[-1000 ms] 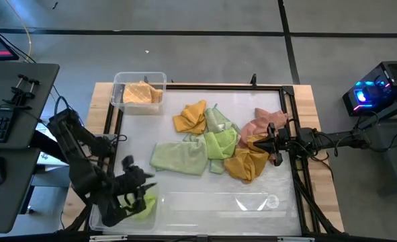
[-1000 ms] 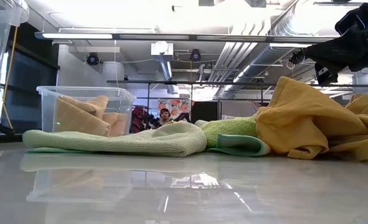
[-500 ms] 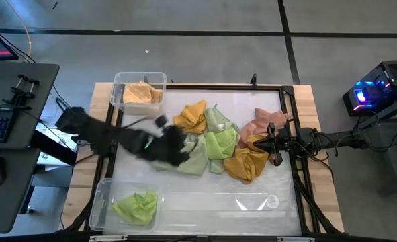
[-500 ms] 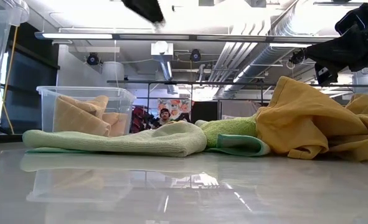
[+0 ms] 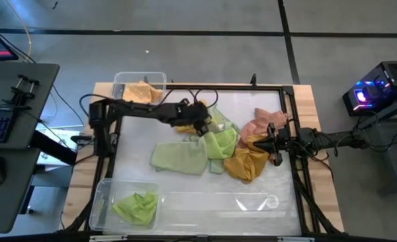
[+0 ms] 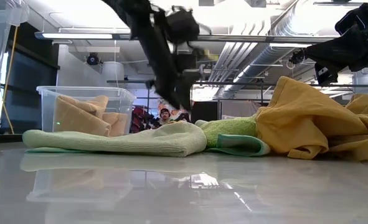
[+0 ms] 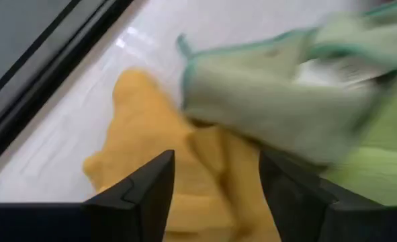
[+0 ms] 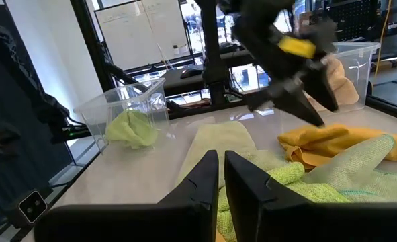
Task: Sort towels by color in basket
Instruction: Put the light orange towel into the top transparent bin
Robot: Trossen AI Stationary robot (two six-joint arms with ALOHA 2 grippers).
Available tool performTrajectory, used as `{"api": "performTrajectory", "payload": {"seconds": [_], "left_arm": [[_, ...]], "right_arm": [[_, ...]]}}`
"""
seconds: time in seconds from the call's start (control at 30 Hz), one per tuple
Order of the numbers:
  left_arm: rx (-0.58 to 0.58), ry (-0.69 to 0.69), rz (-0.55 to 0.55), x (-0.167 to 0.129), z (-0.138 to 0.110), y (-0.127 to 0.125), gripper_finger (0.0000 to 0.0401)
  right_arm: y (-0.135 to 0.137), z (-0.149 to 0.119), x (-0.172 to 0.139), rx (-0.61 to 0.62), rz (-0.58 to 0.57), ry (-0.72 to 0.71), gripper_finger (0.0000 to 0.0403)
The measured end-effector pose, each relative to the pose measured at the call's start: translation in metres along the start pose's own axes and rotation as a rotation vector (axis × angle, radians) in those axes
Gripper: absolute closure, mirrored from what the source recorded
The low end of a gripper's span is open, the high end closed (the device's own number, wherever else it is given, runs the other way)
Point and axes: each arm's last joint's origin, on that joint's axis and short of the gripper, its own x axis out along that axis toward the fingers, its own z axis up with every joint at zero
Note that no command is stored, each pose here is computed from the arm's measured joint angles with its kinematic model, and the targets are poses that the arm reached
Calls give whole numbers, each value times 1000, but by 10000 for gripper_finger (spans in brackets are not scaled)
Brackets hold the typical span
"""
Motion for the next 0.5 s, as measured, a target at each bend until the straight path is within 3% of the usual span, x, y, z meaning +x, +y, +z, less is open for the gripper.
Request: {"api": "performTrajectory", "payload": {"seconds": [0.17,0.3,0.5], "left_arm": [[-49,79,54,36,-8,16,170],[8,143,56,58,-17,21,173],[68,176,40,69,-22,21,224]], "right_arm": [[0,0,0,0,0,0,380],[0,0,0,0,0,0,380],[0,0,0,0,0,0,380]]}}
